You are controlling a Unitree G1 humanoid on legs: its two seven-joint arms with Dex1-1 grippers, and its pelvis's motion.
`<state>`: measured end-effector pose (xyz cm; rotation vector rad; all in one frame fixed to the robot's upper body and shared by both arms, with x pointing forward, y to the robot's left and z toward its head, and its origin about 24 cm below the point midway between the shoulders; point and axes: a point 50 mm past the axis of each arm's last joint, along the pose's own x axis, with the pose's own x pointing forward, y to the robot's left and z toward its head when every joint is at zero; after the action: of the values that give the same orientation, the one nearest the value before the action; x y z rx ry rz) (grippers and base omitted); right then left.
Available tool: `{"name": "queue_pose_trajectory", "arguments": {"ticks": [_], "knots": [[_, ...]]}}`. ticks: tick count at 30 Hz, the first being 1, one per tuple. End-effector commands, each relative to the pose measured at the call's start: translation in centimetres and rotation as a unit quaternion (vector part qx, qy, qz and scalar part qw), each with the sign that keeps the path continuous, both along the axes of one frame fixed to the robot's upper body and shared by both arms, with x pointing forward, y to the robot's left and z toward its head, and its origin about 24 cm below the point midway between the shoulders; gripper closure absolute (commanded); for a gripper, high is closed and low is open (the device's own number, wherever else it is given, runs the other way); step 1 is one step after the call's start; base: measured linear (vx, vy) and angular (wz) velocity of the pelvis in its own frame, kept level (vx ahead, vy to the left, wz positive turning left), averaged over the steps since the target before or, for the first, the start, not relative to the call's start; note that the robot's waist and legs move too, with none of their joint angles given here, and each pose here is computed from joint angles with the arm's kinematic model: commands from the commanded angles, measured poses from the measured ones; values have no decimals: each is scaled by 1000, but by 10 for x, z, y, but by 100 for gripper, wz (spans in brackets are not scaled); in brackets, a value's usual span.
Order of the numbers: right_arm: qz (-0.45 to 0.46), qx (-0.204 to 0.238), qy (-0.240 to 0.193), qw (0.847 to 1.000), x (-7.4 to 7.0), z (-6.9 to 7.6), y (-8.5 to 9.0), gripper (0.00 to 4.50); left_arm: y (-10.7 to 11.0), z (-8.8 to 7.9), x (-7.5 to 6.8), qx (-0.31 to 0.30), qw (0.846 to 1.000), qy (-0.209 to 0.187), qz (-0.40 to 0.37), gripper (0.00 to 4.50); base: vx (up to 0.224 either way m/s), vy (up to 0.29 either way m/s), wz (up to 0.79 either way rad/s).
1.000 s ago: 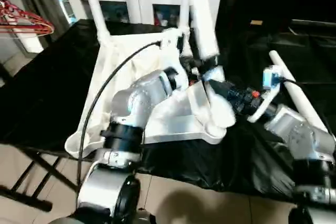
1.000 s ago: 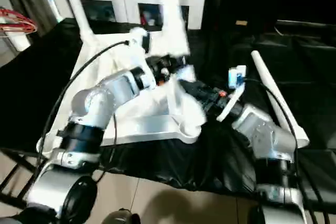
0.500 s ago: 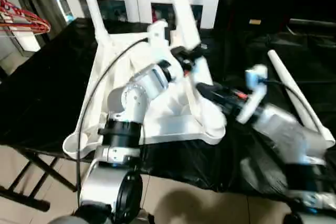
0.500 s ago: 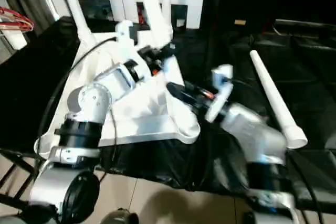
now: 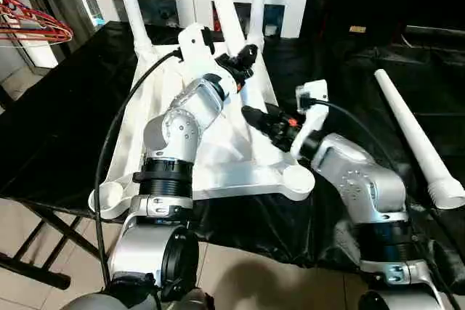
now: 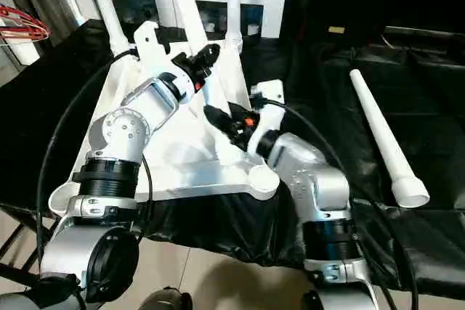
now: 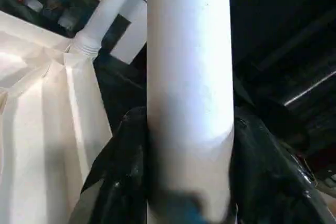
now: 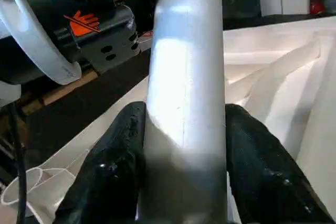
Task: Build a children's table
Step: Pick table leg
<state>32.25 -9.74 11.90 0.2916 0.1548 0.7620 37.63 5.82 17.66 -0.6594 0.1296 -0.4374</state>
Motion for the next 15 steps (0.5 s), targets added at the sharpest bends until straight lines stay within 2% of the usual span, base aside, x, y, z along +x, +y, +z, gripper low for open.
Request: {"name": "queue_pose_trajectory", "arguments": {"ticks": [1,3,4,5,7,9,14,15], "knots": [[-6,5,-71,997,0,26,0,266,-19,-9,-4,14,999,23,-24,268,0,0,0],[11,13,-65,998,-3,25,-1,266,-20,-7,-5,25,999,4,-48,269,0,0,0],[16,14,-60,998,-3,24,-4,210,-19,-6,-6,28,998,-6,-60,269,0,0,0],[32,19,-52,998,-5,23,-7,196,-19,-4,-7,32,996,-23,-83,269,0,0,0],[64,25,-42,997,-8,21,-13,194,-17,1,-8,37,991,-50,-122,269,0,0,0],[85,31,-41,995,-10,21,-17,183,-15,3,-9,37,987,-61,-142,269,0,0,0],[202,52,-10,978,-23,18,-31,181,-7,10,-15,22,962,-97,-253,270,0,0,0],[236,54,-4,970,-27,19,-33,181,-5,13,-19,15,949,-111,-293,270,0,0,0]]}}
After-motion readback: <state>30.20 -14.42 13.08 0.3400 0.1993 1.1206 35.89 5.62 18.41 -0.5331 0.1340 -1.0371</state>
